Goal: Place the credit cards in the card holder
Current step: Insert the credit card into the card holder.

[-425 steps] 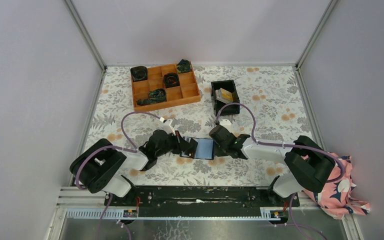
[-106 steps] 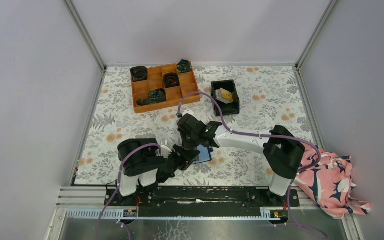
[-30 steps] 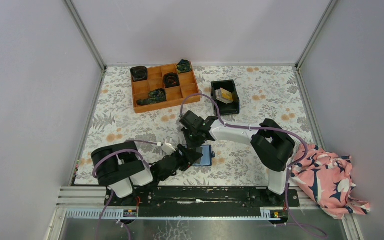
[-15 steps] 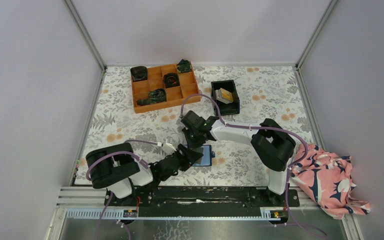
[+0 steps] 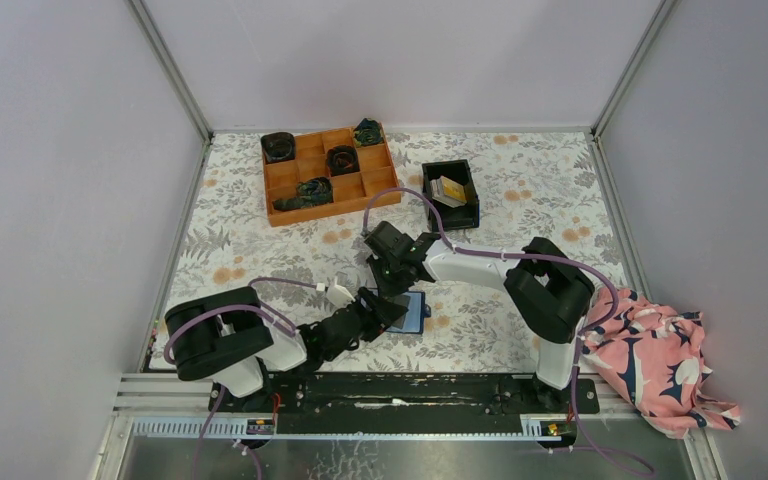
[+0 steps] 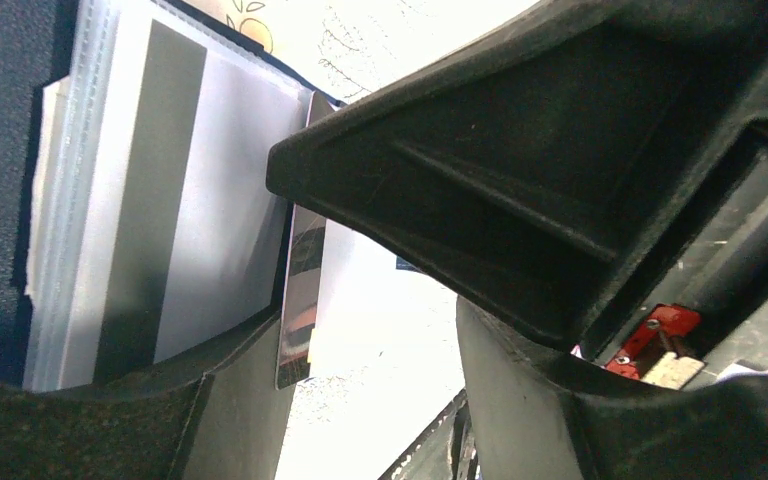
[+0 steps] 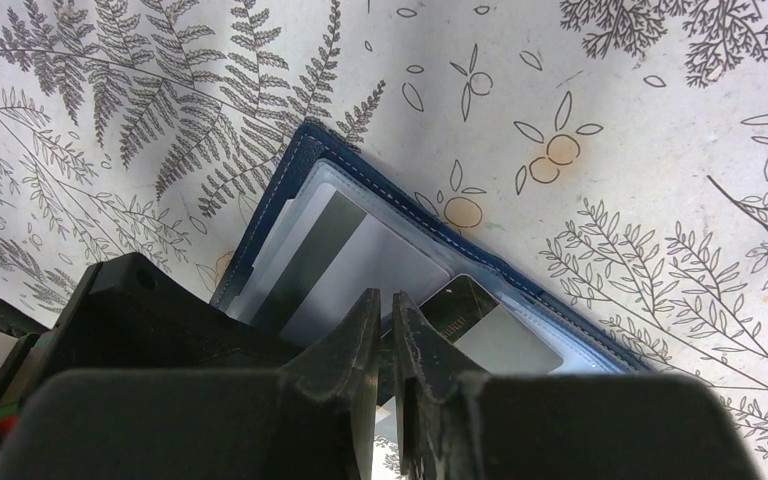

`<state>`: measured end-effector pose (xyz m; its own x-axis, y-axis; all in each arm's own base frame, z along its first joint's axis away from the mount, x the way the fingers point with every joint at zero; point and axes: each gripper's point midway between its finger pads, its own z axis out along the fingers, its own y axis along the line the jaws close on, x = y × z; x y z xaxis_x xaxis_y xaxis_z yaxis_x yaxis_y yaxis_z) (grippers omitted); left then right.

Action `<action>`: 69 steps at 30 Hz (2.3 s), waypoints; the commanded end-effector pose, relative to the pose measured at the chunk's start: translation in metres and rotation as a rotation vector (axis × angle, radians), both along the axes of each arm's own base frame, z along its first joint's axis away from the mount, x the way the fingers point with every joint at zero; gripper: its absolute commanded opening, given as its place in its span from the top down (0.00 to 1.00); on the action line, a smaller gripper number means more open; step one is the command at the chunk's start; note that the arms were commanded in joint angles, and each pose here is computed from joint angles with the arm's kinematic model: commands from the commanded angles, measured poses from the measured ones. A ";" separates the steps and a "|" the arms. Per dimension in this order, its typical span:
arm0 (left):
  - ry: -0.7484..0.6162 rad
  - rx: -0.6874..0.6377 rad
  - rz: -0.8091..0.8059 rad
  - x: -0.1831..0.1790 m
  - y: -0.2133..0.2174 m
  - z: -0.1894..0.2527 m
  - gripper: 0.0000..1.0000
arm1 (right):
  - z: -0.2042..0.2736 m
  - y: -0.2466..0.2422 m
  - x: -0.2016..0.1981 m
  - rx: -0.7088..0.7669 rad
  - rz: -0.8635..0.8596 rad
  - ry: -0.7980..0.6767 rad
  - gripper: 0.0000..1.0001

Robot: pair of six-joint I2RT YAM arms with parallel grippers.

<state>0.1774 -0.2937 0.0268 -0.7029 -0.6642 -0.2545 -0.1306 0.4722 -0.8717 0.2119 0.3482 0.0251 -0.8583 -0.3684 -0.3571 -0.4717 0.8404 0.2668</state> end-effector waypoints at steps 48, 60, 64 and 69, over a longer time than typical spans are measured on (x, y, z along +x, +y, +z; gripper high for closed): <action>0.108 0.615 -0.059 -0.042 0.098 -0.076 0.32 | -0.019 -0.044 -0.064 -0.118 0.115 0.163 0.84; 0.081 0.631 -0.016 -0.040 0.108 -0.068 0.42 | -0.007 -0.039 -0.068 -0.076 0.129 0.166 0.84; 0.076 0.627 -0.009 -0.040 0.108 -0.068 0.46 | 0.000 -0.037 -0.067 -0.057 0.132 0.156 0.84; 0.082 0.635 -0.017 -0.041 0.107 -0.071 0.47 | 0.017 -0.030 -0.054 -0.024 0.112 0.088 0.83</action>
<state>0.1551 -0.2606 0.0211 -0.7167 -0.5518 -0.4265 -0.1129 0.6953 -0.7098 0.1684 0.3220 0.0189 -0.8499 -0.4557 -0.2647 -0.5200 0.8065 0.2814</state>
